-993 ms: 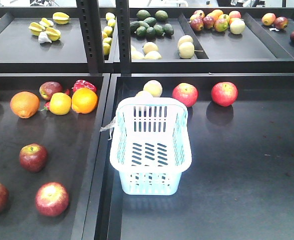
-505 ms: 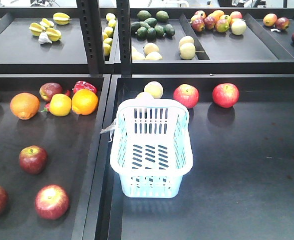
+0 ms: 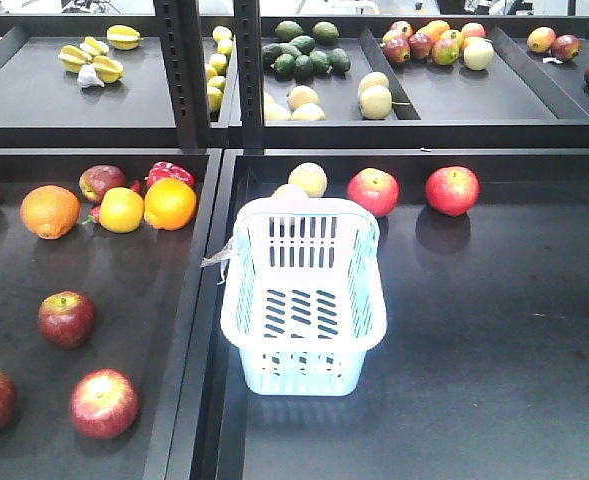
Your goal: Pick three apples into basket with both arms
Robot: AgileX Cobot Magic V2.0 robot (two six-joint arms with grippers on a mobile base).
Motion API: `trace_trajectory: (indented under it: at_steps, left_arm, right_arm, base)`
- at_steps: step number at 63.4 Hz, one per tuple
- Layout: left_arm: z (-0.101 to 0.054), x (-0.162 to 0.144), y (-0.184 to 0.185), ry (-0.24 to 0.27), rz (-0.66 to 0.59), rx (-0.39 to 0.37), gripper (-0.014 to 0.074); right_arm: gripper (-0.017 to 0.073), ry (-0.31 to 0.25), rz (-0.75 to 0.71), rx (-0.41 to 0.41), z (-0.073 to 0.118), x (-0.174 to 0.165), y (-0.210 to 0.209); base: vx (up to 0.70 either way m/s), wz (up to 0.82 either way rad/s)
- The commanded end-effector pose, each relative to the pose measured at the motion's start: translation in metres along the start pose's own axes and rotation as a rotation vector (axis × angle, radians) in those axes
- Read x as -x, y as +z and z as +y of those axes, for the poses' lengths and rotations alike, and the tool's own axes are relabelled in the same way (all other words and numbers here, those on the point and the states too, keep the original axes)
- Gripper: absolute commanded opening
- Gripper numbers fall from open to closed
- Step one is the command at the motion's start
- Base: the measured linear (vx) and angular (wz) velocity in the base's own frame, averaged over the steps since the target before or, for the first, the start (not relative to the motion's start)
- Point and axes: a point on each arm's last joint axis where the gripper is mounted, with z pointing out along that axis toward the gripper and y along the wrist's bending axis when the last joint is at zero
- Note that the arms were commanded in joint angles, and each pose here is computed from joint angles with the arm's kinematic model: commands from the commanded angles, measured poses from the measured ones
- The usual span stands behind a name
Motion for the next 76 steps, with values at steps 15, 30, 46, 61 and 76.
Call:
trace_trajectory:
  at_steps: [15, 30, 46, 61, 76]
  left_arm:
    - [0.0, -0.0008, -0.0003, -0.005, -0.061, -0.007, -0.0006]
    - [0.0, -0.0008, -0.0003, -0.005, -0.061, -0.007, -0.0006]
    - [-0.0002, 0.0004, -0.0004, -0.03, -0.074, -0.01, -0.0006]
    - [0.0002, 0.0002, -0.0004, -0.564, -0.069, -0.025, -0.0006]
    - [0.0012, 0.0062, -0.0011, -0.84, -0.107, -0.036, -0.0006]
  right_arm:
    - [-0.0005, -0.013, -0.07, -0.005, -0.0002, 0.003, -0.0005]
    - [-0.0005, -0.013, -0.07, -0.005, -0.0002, 0.003, -0.0005]
    - [-0.0005, -0.013, -0.07, -0.005, -0.0002, 0.003, -0.0005]
    - [-0.0005, -0.013, -0.07, -0.005, -0.0002, 0.003, -0.0005]
    - [-0.0005, -0.013, -0.07, -0.005, -0.0002, 0.003, -0.0005]
  base:
    - [0.0, 0.0]
    - [0.0, 0.0]
    - [0.0, 0.0]
    - [0.0, 0.0]
    - [0.0, 0.0]
